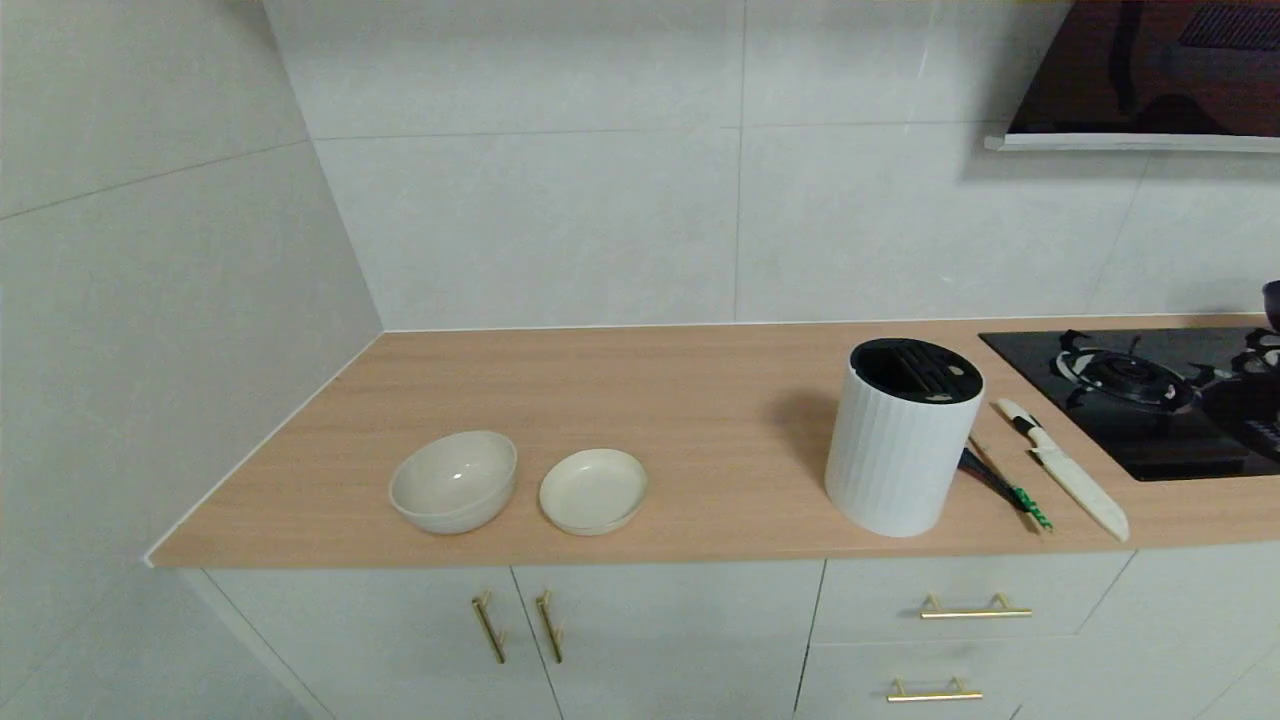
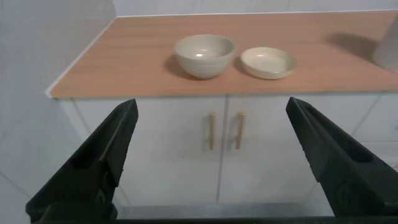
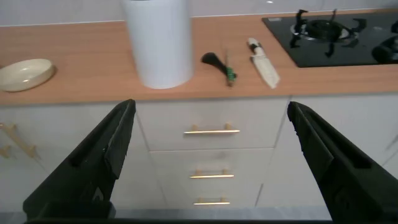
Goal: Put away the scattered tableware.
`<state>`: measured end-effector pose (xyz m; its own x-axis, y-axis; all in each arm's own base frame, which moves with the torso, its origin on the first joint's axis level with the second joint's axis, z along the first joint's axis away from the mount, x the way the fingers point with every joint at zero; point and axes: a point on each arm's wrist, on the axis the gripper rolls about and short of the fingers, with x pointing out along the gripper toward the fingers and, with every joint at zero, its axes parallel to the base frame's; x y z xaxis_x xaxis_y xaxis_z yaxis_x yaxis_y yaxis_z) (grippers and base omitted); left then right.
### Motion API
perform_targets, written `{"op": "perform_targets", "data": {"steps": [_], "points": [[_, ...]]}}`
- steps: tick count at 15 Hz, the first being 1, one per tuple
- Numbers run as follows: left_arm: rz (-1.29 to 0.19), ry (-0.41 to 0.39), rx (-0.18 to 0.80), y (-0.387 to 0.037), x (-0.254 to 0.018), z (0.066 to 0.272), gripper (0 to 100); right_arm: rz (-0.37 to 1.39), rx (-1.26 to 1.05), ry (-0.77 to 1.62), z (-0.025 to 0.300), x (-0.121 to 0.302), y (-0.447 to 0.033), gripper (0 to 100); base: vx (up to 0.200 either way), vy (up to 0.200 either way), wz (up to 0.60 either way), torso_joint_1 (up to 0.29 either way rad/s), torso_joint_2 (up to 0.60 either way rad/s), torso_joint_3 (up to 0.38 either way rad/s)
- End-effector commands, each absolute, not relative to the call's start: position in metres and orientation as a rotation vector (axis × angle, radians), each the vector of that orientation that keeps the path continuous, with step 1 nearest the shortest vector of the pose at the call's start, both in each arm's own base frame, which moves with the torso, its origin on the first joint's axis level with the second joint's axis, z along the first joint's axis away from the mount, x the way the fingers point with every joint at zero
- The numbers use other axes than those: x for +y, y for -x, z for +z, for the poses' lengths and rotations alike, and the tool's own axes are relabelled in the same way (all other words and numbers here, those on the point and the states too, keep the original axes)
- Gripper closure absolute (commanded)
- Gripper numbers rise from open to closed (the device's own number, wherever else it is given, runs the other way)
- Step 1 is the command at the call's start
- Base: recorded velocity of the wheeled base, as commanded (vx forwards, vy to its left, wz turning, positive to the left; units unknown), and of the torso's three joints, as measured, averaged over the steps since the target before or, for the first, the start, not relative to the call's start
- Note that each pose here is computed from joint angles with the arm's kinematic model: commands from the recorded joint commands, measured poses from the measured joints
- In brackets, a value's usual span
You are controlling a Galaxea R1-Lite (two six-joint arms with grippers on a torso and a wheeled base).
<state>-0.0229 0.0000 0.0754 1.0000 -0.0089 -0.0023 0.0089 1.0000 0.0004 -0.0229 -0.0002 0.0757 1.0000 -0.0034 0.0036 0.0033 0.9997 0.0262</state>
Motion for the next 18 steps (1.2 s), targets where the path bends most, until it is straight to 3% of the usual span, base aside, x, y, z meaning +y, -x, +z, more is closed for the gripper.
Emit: {"op": "perform_targets", "data": {"steps": [1, 13, 18], "points": [[-0.009, 0.000, 0.002, 0.0229, 0.0000, 0.0756, 0, -0.005, -0.003, -0.026, 0.0758, -0.0002, 0.0228, 0, 0.000, 0.200, 0.00, -0.002, 0.01, -0.002], [-0.009, 0.000, 0.003, 0.0228, 0.0000, 0.0752, 0, -0.003, -0.003, -0.026, 0.0758, -0.0001, 0.0228, 0, 0.000, 0.200, 0.00, 0.003, 0.00, 0.002], [-0.009, 0.000, 0.003, 0.0228, 0.0000, 0.0752, 0, -0.005, -0.003, -0.026, 0.0758, -0.0002, 0.0228, 0, 0.000, 0.000, 0.00, 0.000, 0.00, 0.000]]}}
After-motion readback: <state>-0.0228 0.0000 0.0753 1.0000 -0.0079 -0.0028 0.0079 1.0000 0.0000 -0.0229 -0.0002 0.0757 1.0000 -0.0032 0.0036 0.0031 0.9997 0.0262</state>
